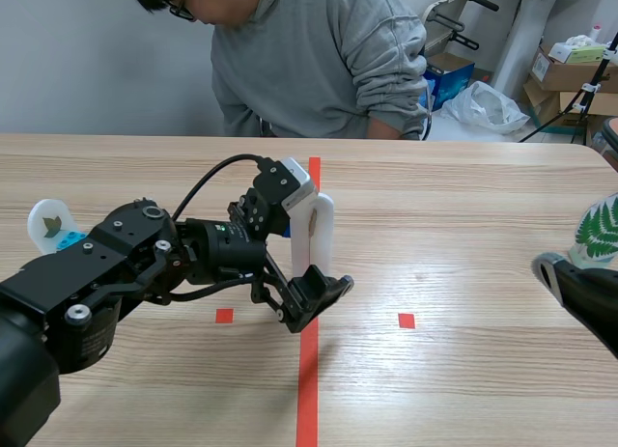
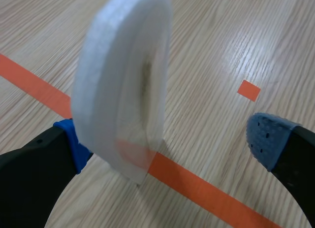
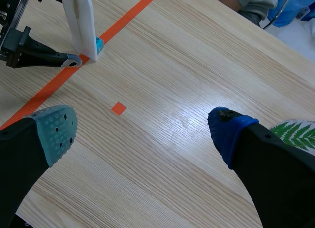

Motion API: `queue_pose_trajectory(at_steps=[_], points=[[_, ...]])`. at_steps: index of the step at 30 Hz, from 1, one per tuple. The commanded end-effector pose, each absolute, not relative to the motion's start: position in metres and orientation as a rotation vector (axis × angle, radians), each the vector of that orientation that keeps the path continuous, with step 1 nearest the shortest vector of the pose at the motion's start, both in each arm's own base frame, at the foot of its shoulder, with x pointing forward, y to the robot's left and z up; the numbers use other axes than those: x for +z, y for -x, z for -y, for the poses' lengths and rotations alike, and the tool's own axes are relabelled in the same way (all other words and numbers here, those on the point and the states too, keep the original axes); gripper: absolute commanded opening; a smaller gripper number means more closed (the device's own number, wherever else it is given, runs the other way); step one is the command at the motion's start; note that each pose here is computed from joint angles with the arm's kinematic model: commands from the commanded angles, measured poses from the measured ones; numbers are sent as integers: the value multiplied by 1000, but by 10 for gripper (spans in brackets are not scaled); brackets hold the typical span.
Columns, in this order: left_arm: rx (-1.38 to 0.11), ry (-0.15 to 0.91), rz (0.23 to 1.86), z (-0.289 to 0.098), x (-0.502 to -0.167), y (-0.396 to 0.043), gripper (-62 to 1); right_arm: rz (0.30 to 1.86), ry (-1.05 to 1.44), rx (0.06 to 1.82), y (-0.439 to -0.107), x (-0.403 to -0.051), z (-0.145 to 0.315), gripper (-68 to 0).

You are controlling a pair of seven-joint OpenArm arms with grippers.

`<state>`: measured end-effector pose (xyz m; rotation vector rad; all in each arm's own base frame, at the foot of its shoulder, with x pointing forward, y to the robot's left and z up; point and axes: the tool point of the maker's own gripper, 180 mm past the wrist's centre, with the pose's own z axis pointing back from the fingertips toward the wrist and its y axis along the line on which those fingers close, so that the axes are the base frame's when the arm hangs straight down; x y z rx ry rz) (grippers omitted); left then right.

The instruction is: Do the leaf sorting experiment

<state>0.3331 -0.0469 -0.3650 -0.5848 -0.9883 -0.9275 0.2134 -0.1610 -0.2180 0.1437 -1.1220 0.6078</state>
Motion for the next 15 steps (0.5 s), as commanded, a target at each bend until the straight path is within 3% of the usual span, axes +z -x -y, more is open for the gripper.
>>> queue_pose_trajectory(at_steps=[1, 5, 10, 15], points=[[-934, 594, 1029, 50, -353, -338, -91, 1140, -145, 630, -216, -212, 159, -133], [-938, 590, 1027, 49, -354, -338, -285, 1140, -145, 630, -216, -212, 159, -133], [-938, 590, 1027, 49, -354, -338, -397, 1140, -145, 630, -216, -212, 159, -133], [-938, 590, 1027, 50, -354, -338, -549, 1140, -145, 630, -216, -212, 159, -133]])
